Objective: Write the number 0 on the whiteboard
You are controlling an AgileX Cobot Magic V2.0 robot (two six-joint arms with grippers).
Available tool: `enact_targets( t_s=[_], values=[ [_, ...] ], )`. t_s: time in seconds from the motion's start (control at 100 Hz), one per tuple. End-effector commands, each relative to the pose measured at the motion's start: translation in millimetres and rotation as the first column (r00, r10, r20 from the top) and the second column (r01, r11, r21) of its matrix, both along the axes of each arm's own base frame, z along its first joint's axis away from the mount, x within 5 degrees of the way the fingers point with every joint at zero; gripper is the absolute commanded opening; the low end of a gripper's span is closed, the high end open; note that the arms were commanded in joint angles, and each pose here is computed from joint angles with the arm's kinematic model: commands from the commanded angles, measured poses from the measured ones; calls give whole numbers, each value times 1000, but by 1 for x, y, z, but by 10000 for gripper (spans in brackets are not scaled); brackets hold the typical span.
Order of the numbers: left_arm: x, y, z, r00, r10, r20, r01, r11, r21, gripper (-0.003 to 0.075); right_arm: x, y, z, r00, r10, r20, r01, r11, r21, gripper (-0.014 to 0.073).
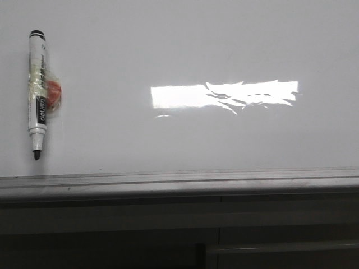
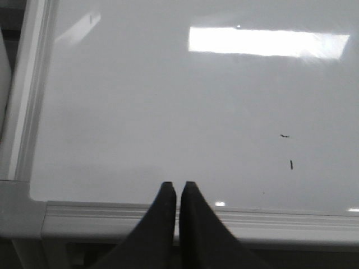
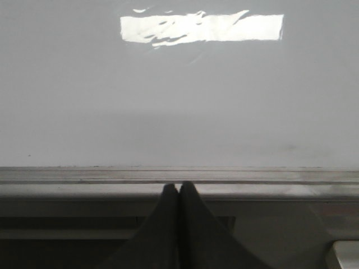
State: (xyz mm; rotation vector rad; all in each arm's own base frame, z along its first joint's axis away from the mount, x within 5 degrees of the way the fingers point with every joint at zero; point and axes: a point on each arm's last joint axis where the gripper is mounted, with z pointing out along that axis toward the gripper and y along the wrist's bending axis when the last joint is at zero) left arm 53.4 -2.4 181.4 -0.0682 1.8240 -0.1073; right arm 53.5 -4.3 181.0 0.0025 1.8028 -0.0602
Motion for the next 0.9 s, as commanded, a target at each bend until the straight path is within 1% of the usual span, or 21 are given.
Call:
enact_targets(
  t_s=[0.0, 0.8, 0.89],
  values=[
    [0, -1, -6, 999, -6, 33, 6, 1000, -13, -20, 0, 0, -2, 1000, -3, 23, 4, 1000, -18, -69],
    [0, -1, -6, 999, -6, 33, 6, 1000, -13, -20, 0, 0, -2, 1000, -3, 23, 4, 1000, -18, -69],
    [0, -1, -6, 999, -6, 33, 6, 1000, -13, -20, 0, 0, 1, 998, 3, 56, -2, 1000, -21, -69]
  ],
)
